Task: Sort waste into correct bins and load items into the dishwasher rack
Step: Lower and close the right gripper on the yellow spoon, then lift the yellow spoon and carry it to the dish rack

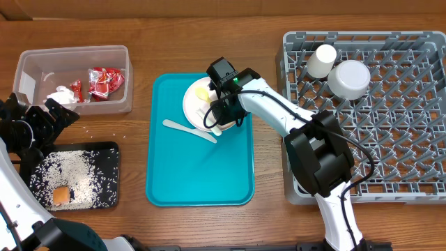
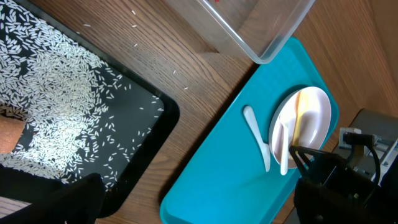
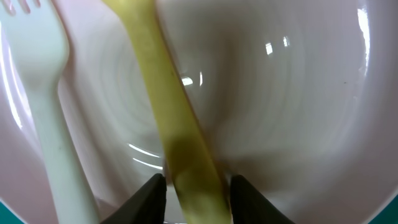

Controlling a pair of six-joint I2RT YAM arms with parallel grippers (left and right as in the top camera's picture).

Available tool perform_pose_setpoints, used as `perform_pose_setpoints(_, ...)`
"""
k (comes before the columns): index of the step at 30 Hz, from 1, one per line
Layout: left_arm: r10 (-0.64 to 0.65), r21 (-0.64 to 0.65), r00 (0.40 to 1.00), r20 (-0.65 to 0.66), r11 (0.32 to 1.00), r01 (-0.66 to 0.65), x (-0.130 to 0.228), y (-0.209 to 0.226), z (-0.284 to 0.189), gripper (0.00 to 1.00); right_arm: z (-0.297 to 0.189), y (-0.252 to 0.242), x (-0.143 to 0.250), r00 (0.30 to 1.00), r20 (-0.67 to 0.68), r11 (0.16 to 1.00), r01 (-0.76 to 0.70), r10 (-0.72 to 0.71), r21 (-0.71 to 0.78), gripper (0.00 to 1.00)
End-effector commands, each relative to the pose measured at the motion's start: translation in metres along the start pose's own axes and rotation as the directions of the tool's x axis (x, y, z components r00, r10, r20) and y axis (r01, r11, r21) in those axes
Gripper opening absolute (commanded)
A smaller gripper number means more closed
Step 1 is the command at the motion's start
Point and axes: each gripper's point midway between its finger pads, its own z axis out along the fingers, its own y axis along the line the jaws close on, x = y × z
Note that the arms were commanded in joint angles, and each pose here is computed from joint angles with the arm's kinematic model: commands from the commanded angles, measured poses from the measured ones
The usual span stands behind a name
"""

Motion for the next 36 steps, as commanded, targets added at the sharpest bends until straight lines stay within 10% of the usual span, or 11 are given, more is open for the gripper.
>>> perform_pose_setpoints(1,-0.008,0.000,1.000,0.005,1.000,0.008,-0.001,0.000,-0.001,1.00,0.005,-0.004,0.002,1.000,-0.010,1.000,0.000,0.001,0.016,0.32)
perform_pose_setpoints(16,-0.008,0.000,1.000,0.005,1.000,0.008,-0.001,0.000,-0.001,1.00,0.004,-0.004,-0.001,1.000,0.002,1.000,-0.013,0.013,0.014,0.04)
perform_pose_setpoints(36,-0.008,0.000,1.000,0.005,1.000,0.008,-0.001,0.000,-0.001,1.00,-0.086,-0.016,-0.050,0.986,0.123,0.991,-0.121,0.114,0.050,0.04)
